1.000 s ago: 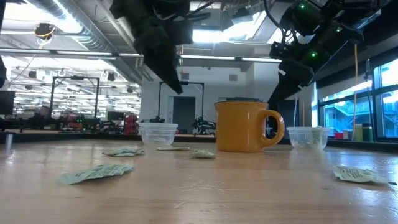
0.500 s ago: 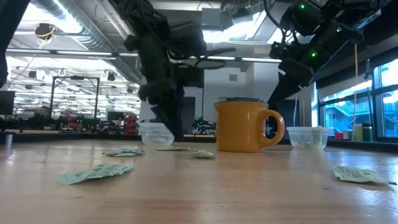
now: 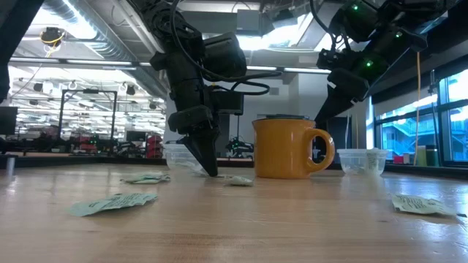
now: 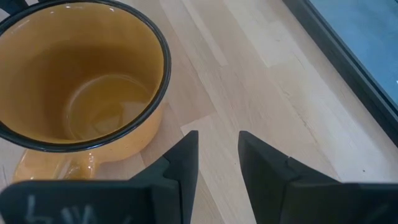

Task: Pick and place Stevia / Truvia into bins
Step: Put the white stevia packet into the left transparent container

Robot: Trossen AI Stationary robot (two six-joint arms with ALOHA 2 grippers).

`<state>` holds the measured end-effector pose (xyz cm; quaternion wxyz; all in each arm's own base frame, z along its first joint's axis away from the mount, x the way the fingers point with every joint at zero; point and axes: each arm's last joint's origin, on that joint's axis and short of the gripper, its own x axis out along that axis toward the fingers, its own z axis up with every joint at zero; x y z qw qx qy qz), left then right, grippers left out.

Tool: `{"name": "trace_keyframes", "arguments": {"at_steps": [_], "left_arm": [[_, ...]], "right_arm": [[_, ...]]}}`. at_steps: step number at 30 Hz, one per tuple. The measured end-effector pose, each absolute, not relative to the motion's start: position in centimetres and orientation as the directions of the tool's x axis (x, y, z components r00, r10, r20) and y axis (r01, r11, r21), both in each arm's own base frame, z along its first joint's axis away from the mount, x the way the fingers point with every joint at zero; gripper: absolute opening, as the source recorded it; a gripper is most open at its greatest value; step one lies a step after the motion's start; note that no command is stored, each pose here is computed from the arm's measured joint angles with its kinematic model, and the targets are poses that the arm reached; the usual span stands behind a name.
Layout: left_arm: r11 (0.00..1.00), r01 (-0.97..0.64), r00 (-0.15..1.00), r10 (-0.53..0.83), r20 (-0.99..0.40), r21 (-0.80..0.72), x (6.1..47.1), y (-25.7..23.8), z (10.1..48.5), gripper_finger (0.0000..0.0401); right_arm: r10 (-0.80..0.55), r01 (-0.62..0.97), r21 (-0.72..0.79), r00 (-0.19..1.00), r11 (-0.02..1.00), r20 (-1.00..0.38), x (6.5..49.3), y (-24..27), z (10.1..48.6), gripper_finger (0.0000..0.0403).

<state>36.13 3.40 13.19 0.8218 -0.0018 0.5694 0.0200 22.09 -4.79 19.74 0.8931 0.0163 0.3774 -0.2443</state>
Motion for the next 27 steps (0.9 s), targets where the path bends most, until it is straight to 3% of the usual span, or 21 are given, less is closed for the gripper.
{"name": "trace_keyframes", "arguments": {"at_steps": [10, 16, 27], "left_arm": [[1.000, -0.026, 0.351, 0.012, -0.936, 0.004, 36.0, 3.3, 13.2, 0.0006], [1.000, -0.023, 0.315, 0.002, -0.949, -0.005, 35.2, 3.2, 14.0, 0.0002], [0.997, -0.081, 0.443, 0.051, -0.895, 0.017, 31.0, 4.4, 23.2, 0.0001]], "right_arm": [[-0.424, 0.448, -0.156, 0.596, 0.880, -0.682, 22.1, -4.8, 19.7, 0.0117], [-0.424, 0.448, -0.156, 0.595, 0.880, -0.682, 22.1, -4.8, 19.7, 0.0117], [-0.424, 0.449, -0.154, 0.597, 0.880, -0.681, 22.1, -4.8, 19.7, 0.0117]]}}
